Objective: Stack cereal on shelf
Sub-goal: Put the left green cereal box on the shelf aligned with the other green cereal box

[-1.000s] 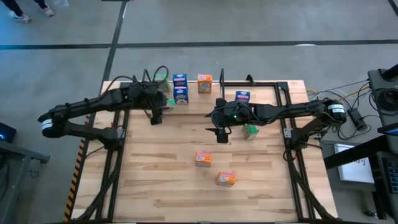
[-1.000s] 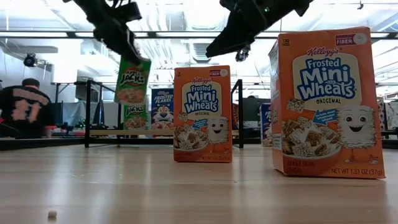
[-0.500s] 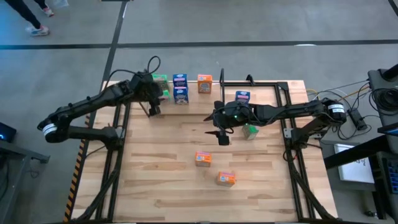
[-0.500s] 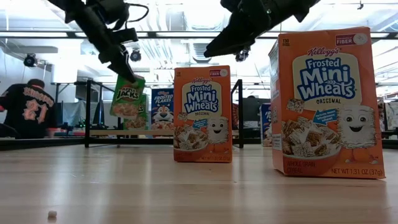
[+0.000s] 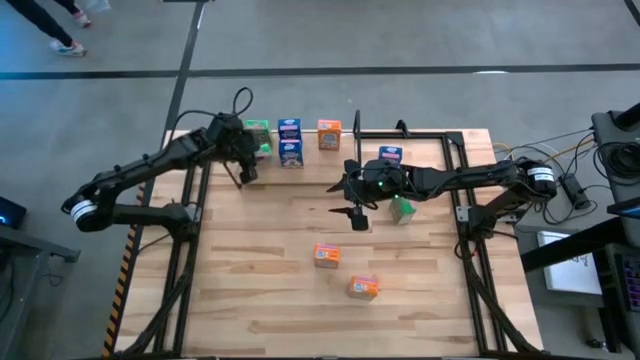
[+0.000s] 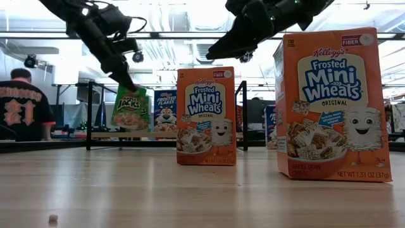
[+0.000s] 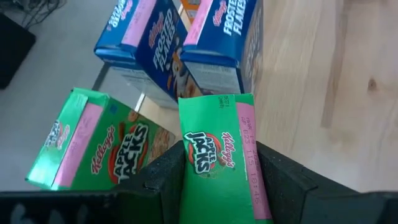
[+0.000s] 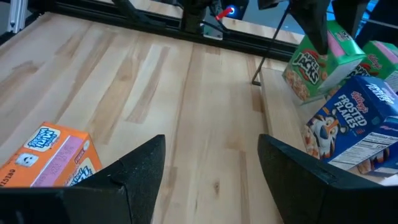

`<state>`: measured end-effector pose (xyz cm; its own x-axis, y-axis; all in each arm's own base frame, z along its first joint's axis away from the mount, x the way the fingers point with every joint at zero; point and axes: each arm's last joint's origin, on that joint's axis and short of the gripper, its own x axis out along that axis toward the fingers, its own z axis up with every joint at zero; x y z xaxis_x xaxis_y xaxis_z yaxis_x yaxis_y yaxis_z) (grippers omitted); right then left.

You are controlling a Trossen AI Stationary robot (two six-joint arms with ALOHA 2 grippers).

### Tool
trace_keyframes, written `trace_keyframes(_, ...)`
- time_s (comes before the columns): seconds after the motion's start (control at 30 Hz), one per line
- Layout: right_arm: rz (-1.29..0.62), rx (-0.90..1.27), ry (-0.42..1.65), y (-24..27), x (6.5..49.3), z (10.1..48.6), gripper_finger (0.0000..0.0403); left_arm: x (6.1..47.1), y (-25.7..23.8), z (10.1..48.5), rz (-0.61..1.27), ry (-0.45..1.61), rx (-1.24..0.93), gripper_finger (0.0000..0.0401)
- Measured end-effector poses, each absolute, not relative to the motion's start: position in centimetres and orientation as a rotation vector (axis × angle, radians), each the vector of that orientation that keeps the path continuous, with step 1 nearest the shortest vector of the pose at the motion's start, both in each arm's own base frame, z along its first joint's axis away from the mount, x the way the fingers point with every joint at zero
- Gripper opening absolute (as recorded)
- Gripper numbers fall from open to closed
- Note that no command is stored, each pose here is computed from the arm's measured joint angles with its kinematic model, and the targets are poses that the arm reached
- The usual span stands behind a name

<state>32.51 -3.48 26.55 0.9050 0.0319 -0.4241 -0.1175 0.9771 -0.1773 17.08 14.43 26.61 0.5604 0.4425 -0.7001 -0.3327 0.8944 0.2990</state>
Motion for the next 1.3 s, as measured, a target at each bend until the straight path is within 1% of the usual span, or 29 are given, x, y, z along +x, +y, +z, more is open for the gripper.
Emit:
trace_keyframes(0.43, 0.078, -0.201, 0.433, -3.5, 32.5, 26.6, 0.0254, 17.0, 14.7, 26.5, 0.483, 0.850, 0.117, 0.0155)
trace_keyframes(0.67, 0.078, -0.201, 0.433, -3.5, 32.5, 26.6, 0.0249, 17.0, 14.7, 26.5, 0.490, 0.853, 0.119, 0.0193)
trace_keyframes(0.87, 0.076, -0.194, 0.433, -3.5, 32.5, 26.6, 0.0256, 16.9, 14.8, 26.5, 0.522, 0.867, 0.129, 0.0224)
trace_keyframes(1.13, 0.076, -0.193, 0.436, -3.5, 32.5, 26.5, 0.0250, 16.9, 14.8, 26.7, 0.520, 0.870, 0.128, 0.0233)
trace_keyframes(1.3, 0.077, -0.194, 0.441, -3.5, 32.5, 26.5, 0.0250, 16.9, 14.8, 28.3, 0.521, 0.859, 0.133, 0.0233)
